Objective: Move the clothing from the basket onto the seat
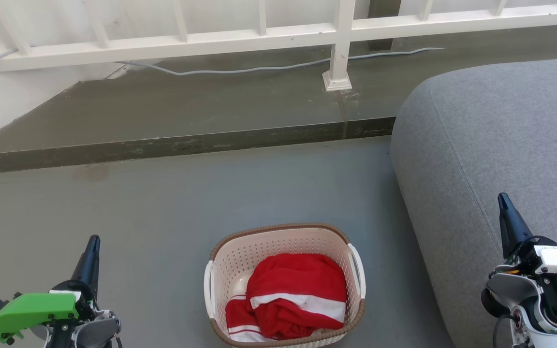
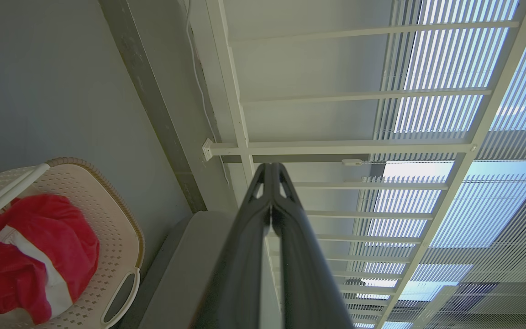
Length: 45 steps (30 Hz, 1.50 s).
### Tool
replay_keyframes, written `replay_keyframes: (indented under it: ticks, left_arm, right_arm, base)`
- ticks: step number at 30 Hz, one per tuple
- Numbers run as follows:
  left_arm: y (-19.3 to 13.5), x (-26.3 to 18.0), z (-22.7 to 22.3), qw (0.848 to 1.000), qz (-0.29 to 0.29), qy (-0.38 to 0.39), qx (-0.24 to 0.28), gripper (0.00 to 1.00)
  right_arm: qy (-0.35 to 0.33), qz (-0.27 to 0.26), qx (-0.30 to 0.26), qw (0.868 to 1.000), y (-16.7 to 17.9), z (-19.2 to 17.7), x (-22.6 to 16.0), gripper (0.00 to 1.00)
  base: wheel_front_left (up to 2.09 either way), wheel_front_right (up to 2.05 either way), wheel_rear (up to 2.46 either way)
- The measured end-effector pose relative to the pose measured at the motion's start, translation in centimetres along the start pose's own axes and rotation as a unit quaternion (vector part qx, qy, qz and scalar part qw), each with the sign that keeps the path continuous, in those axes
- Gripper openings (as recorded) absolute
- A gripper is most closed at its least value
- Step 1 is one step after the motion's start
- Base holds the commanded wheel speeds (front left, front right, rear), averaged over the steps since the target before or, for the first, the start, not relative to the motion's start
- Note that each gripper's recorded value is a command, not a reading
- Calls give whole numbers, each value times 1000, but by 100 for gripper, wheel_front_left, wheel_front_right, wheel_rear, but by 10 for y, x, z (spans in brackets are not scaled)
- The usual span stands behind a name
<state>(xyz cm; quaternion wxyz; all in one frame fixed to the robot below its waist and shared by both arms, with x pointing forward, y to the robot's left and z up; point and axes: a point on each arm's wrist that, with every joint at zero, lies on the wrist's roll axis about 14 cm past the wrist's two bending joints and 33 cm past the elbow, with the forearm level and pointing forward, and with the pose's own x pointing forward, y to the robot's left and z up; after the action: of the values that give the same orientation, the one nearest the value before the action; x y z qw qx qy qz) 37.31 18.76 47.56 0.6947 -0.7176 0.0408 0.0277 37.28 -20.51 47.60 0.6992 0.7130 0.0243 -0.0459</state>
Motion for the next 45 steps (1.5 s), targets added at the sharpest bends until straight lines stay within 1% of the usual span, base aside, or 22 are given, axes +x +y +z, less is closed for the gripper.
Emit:
replay_keyframes:
  ticks: [45]
  left_arm:
    - [0, 0, 0, 1000, 0, 0, -1, 0]
  right_arm:
    - [0, 0, 0, 1000, 0, 0, 0, 0]
  base:
    - [0, 0, 0]
